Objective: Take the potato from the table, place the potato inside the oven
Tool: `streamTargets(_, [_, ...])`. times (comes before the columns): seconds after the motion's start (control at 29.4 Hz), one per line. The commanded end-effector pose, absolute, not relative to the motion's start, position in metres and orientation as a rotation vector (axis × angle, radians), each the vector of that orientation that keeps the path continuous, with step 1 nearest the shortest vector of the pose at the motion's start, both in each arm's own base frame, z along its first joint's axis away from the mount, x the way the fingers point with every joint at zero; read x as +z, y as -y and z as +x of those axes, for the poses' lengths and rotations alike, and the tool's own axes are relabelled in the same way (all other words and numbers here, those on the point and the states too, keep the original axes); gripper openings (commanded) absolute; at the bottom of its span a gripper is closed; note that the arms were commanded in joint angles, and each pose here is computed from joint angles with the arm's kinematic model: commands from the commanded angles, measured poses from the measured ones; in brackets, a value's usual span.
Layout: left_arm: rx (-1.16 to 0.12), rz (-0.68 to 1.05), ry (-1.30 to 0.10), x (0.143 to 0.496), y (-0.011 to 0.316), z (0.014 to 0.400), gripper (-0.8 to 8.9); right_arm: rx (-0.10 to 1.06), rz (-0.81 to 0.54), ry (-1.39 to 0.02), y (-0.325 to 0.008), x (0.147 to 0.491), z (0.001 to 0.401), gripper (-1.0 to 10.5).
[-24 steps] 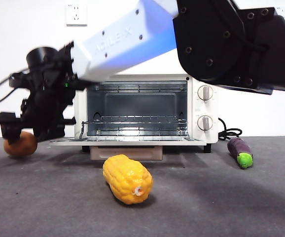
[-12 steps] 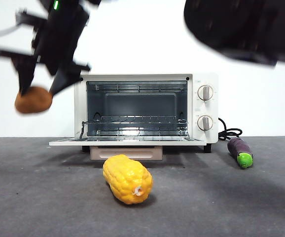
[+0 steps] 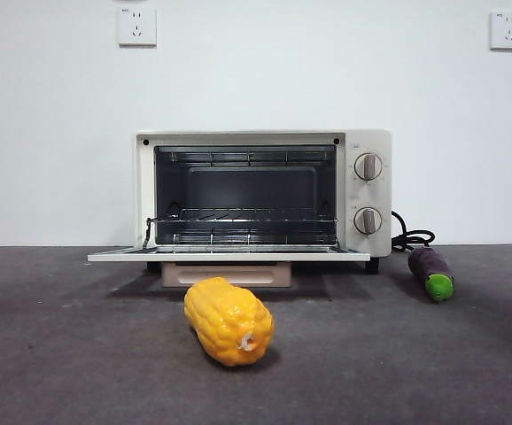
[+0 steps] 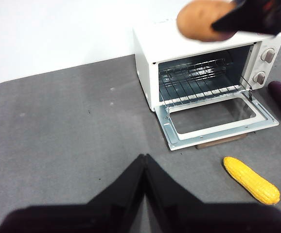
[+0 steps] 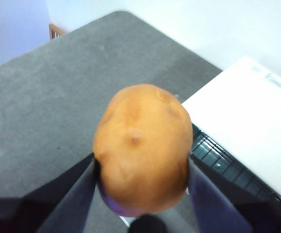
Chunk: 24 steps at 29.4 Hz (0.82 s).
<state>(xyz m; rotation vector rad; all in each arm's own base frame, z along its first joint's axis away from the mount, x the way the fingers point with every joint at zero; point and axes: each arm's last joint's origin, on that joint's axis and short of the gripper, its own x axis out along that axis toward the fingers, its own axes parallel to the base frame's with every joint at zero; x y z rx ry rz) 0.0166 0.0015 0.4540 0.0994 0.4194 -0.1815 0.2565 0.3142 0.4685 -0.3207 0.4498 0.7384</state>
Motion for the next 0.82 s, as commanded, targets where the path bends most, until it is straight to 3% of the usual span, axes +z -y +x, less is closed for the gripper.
streamTargets(0.03, [-0.179,0.098,-0.411,0.455,-0.002,0.016,-0.06,0.740,-0.244,-0.331,-0.279,0.510,0.227,1.2])
streamTargets(0.27, [-0.178,0.101,-0.417,0.455,-0.001,0.018,-0.06,0.602,-0.170,-0.202,-0.221,0.560,0.180,1.3])
streamTargets(0.41, [-0.175,0.108,-0.428,0.455,0.002,0.022,-0.06,0.584,-0.183,-0.213,-0.196,0.575,0.154,1.3])
streamTargets(0.61, [-0.171,0.131,-0.472,0.454,0.011,0.036,-0.06,0.701,-0.169,-0.387,-0.174,0.562,0.131,1.3])
streamTargets(0.82, [-0.176,0.184,-0.514,0.453,0.020,0.051,-0.06,0.691,-0.218,-0.546,-0.166,0.530,0.124,1.3])
